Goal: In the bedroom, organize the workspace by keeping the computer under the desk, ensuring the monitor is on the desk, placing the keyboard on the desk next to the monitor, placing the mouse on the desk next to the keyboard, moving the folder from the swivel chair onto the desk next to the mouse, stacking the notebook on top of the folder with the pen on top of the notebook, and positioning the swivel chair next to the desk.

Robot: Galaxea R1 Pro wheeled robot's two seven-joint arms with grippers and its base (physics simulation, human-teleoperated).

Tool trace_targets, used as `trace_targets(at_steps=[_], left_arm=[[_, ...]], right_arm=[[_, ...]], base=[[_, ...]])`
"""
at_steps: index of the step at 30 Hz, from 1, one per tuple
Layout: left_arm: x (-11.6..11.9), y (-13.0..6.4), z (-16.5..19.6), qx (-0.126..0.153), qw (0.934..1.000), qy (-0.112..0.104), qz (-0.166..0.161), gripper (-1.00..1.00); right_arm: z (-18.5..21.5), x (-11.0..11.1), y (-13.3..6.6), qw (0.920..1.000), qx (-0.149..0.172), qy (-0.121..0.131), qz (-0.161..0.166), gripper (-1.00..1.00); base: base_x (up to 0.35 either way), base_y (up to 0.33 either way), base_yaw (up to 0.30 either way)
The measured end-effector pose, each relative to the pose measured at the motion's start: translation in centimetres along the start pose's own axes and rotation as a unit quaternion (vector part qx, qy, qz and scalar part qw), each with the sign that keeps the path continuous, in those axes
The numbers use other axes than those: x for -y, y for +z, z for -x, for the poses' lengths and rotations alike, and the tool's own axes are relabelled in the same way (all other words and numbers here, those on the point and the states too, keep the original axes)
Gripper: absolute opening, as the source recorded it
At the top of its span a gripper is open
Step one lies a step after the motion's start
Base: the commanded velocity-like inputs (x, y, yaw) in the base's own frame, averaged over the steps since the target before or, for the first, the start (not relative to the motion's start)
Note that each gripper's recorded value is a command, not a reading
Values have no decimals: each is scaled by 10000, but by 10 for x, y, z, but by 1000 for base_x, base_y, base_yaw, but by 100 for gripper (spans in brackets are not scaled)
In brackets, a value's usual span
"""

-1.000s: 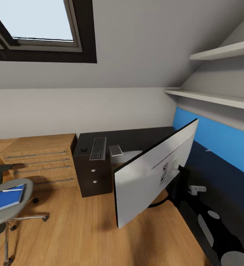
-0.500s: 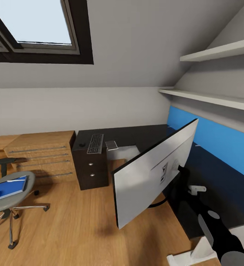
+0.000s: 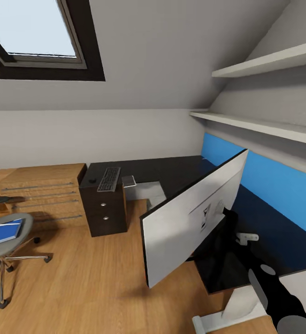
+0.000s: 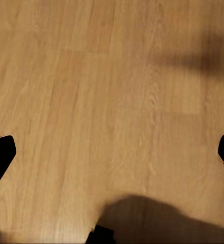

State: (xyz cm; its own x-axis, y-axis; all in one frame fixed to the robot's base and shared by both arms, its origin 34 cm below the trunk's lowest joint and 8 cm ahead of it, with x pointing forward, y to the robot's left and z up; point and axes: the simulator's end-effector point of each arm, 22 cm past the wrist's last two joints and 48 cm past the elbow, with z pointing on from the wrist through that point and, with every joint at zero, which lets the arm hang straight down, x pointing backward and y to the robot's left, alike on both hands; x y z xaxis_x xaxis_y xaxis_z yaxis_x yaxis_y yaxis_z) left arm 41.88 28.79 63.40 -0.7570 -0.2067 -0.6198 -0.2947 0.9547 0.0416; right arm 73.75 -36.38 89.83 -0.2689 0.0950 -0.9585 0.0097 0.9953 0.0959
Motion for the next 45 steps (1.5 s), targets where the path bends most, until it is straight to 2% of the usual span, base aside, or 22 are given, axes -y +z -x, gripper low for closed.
trace_targets(at_steps=[12, 19, 29, 39, 45], left_arm=[[-3, 1, 2, 23, 10000, -2, 25, 100], [-11, 2, 9, 138, 9999, -27, 91, 100], [-12, 2, 9, 132, 9999, -34, 97, 100], [-12, 2, 9, 130, 9999, -32, 100, 100], [-12, 2, 8, 124, 9999, -32, 103, 100]], right_arm=[[1, -1, 0, 10000, 6, -9, 10, -100], [1, -1, 0, 10000, 12, 3, 10, -100], [1, -1, 0, 10000, 7, -5, 16, -100], [0, -1, 0, 10000, 1, 7, 6, -100], [0, -1, 0, 10000, 0, 1, 10, -100]], base=[[7, -267, 0], [151, -293, 0], [32, -65, 0], [0, -247, 0], [0, -20, 0]])
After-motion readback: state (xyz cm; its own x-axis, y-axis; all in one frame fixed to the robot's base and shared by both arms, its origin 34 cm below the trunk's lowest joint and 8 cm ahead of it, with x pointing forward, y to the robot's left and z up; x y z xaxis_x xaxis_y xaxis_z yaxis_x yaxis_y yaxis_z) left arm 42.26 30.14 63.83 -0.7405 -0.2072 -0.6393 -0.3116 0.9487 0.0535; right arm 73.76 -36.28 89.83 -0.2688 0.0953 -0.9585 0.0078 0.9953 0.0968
